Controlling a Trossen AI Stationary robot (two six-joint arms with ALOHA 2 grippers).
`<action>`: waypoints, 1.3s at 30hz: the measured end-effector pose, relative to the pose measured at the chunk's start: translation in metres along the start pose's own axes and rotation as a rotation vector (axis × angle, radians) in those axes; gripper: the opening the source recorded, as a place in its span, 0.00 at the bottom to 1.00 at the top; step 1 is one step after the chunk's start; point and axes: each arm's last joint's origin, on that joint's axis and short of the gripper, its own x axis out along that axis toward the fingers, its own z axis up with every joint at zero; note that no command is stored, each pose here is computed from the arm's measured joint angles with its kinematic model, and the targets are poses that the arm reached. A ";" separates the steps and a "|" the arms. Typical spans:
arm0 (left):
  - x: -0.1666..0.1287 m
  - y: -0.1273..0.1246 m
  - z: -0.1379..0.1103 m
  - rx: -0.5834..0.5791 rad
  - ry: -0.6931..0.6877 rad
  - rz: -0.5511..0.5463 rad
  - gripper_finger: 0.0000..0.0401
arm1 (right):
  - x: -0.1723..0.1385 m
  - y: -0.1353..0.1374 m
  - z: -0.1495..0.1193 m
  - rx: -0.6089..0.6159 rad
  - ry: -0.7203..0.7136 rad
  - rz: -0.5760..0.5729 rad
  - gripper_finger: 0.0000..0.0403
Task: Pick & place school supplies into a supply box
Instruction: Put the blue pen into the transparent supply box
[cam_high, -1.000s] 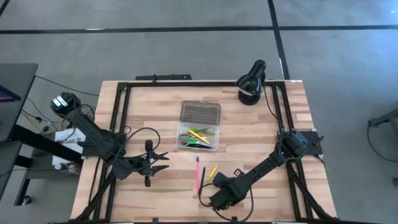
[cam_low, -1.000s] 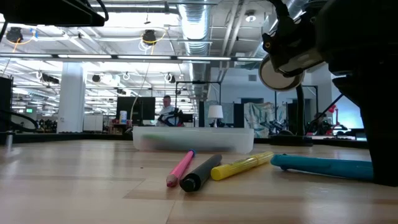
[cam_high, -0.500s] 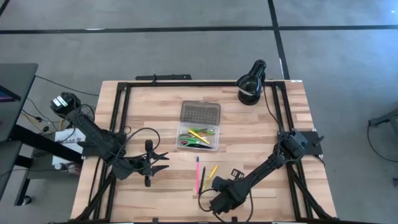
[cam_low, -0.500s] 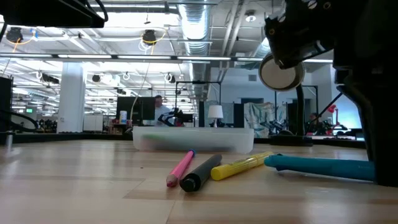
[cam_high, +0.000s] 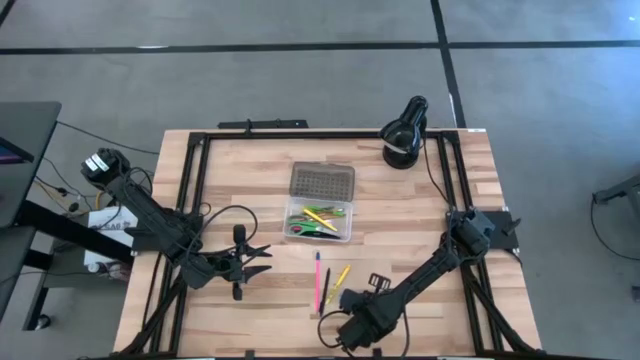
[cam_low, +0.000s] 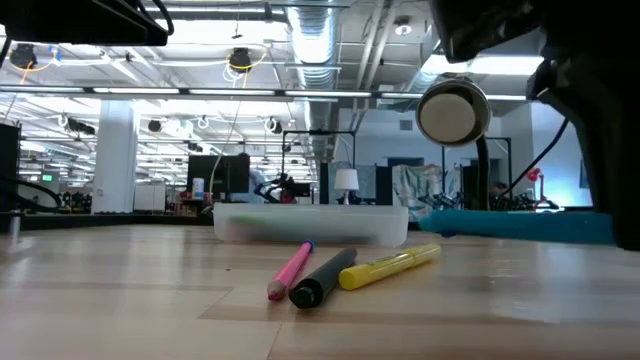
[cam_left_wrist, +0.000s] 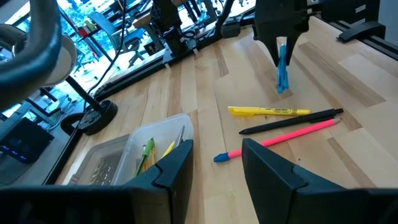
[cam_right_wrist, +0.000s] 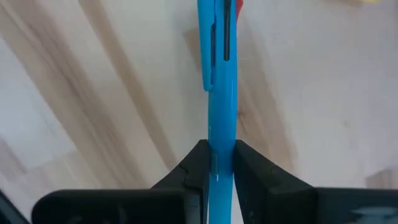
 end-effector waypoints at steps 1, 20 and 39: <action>0.000 0.000 0.000 0.000 0.000 0.000 0.33 | -0.001 -0.001 0.000 -0.001 0.004 -0.012 0.11; 0.000 0.000 0.000 0.001 0.000 0.000 0.33 | -0.022 -0.055 0.070 -0.060 -0.134 -0.195 0.11; 0.000 0.000 -0.004 0.019 0.029 -0.003 0.33 | -0.008 -0.149 0.163 -0.018 -0.218 -0.174 0.11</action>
